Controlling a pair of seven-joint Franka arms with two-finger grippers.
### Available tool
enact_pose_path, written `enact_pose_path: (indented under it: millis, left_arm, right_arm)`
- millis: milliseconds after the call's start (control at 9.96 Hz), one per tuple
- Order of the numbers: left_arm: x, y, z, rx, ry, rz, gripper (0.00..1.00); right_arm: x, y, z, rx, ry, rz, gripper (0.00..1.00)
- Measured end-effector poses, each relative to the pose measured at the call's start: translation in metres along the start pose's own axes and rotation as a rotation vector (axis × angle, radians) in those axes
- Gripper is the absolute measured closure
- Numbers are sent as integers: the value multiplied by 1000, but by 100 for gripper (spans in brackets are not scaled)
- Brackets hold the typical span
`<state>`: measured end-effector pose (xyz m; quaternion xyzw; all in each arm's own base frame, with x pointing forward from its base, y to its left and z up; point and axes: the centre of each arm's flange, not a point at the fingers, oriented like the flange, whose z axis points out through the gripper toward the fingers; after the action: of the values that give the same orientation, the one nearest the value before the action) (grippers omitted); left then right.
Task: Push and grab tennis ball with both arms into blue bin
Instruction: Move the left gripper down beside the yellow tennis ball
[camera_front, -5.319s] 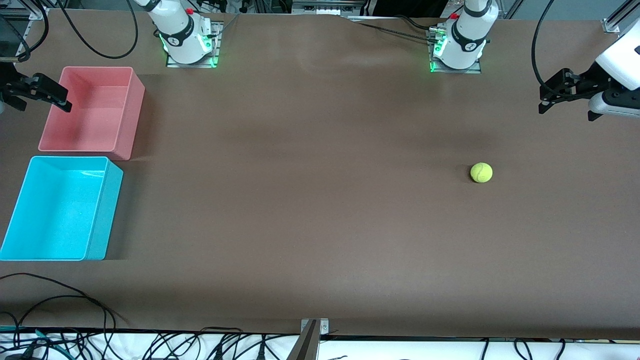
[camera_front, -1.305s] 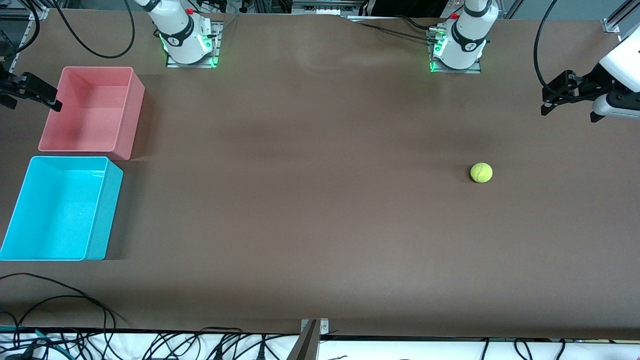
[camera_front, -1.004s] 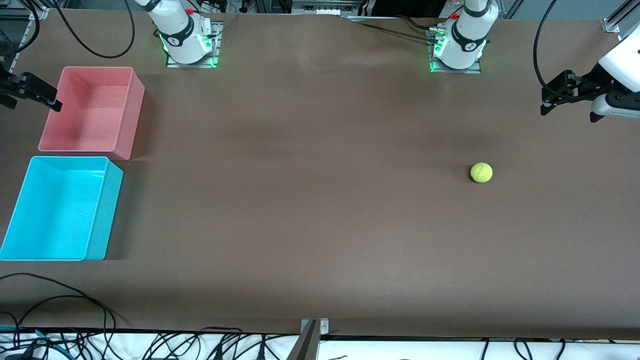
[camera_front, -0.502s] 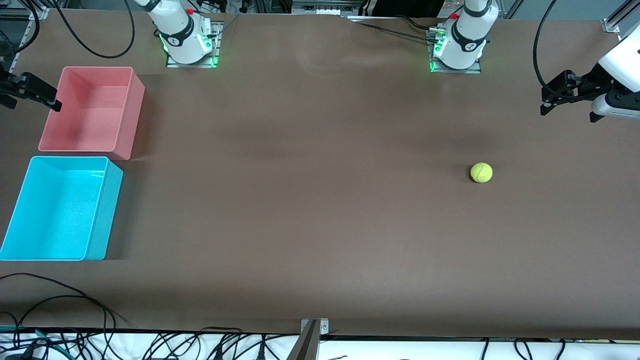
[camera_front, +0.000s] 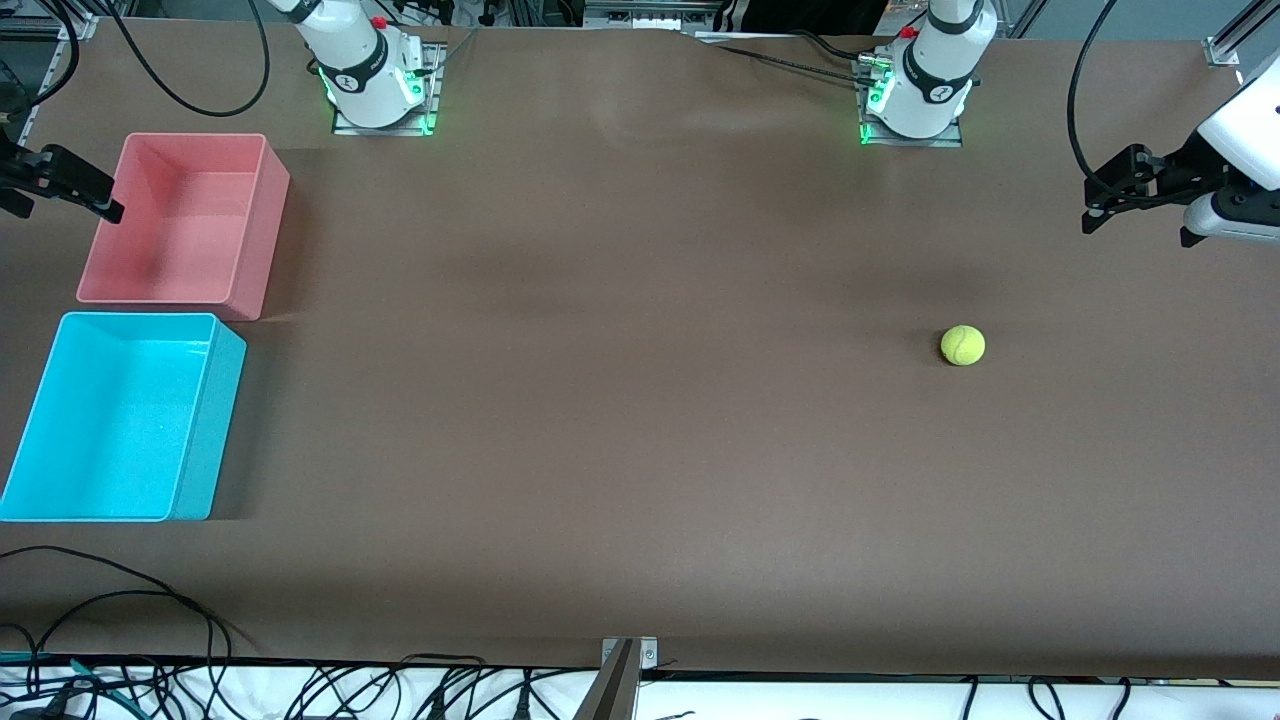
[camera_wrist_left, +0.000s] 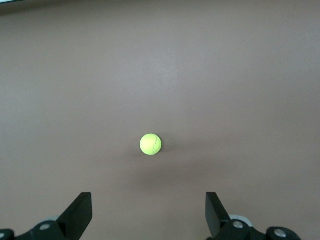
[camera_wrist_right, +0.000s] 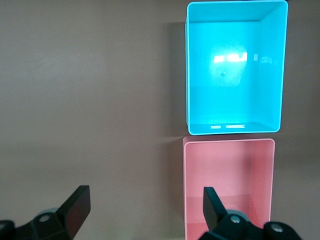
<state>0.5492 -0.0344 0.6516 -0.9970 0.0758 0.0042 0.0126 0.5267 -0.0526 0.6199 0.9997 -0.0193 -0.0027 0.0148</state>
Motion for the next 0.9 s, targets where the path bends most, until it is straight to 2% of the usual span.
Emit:
enact_pose_path:
  millis: [903]
  left_arm:
    - [21,-29,47,20,-52,-44,0]
  right_arm:
    - [0,0,0,0,0,0,0]
